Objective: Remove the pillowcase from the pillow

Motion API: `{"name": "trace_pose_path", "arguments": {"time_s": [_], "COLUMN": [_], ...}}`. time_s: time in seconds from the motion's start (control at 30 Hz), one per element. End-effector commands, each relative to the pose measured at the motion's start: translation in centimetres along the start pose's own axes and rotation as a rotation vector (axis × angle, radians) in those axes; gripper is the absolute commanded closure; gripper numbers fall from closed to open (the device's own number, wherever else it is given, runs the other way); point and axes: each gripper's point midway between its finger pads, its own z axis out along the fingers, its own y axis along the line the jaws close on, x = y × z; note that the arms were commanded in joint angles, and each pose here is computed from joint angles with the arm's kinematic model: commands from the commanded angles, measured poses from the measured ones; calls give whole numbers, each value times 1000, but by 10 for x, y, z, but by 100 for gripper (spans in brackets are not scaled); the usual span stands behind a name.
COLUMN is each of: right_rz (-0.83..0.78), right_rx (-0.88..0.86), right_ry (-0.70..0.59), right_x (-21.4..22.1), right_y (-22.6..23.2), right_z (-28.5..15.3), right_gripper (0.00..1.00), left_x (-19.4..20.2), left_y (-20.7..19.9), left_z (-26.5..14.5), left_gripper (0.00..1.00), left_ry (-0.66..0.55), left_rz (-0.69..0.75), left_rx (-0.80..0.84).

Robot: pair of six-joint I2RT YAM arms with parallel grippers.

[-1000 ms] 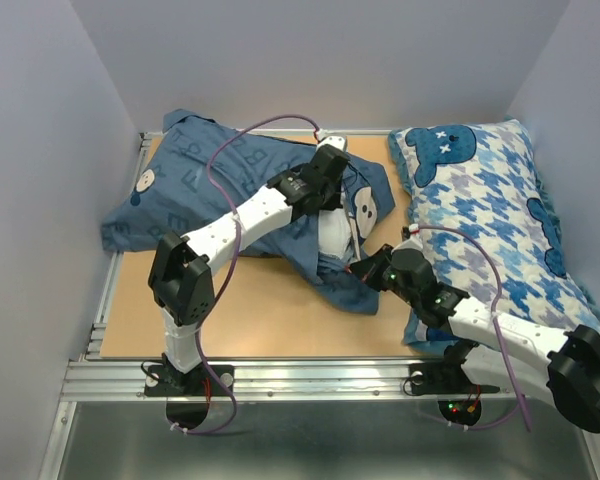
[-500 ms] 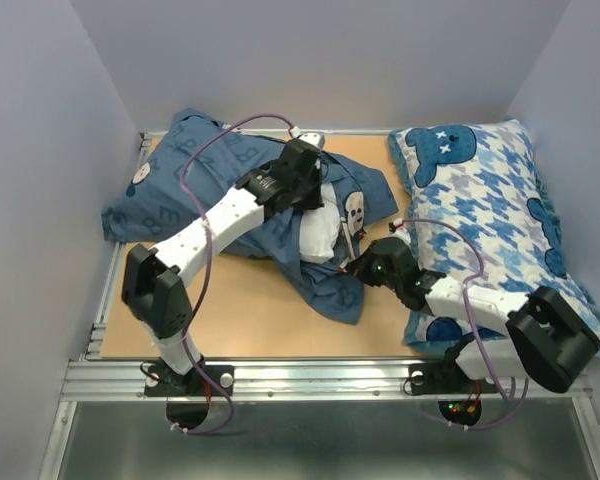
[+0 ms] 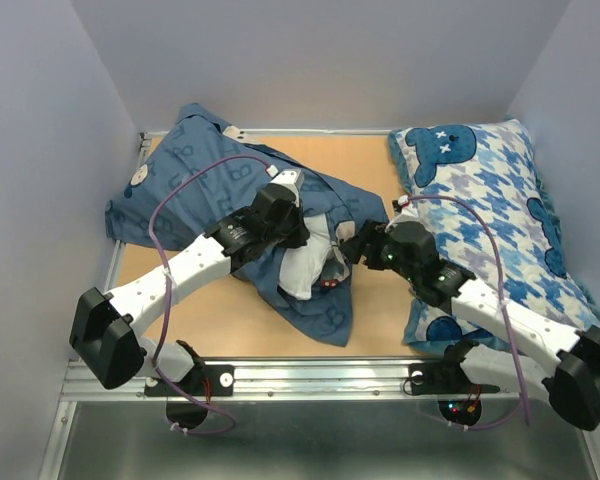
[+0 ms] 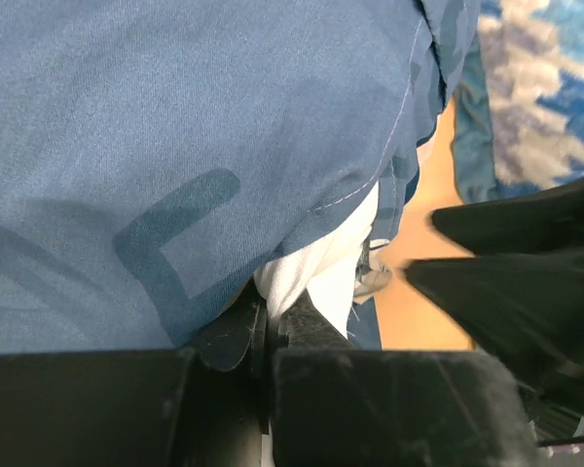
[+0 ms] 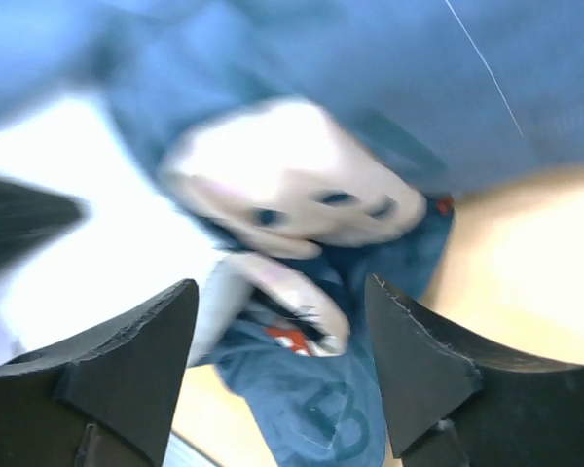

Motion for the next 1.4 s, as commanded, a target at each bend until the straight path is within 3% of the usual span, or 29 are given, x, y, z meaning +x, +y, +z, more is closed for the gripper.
{"name": "trace_pose_path", "arguments": {"time_s": [0.0,0.23,0.4,0.47,0.53,0.63,0.93,1.07,1.17,1.37], "right_rz": [-87,-180,-232,-234,-216,-211,-106,-55,5,38], "right_rx": [-119,-23,92,164,240,327,541,608,592,401], "right_ry": [-84,-56,-95,-135,-166,-238,-320,-323,-268,-159], "right_x": [-38,-45,-60,-71,-80,-97,-151,-162,-161,-142], "right_y": [40,41,31,24,12,-2,-66,-98,-116,-97], "right_z": [-34,-5,20,24,16,3,5,9,21,76], "right_gripper": [23,16,17,33,58,61,87,87,88,87], "left_x": [-34,-32,-30,-31,-35,-33,-22,-27,-33,-49], "left_y": [-30,-42,-46,-48,-47,-42,-27,-17,-20,-29], "left_z": [-10,-14,-19,-23,-30,-38,-79,-100,-118,-147], "left_gripper": [100,100,100,100,100,100,100,100,100,100], "left_ry": [-138,-139,-134,-135,-147,-146,-166,-218,-254,-302], "left_rz": [-39,-16,-15,-12,-9,-3,-30,-57,-72,-78], "left_rx": [96,109,121,126,121,109,125,111,144,202]}}
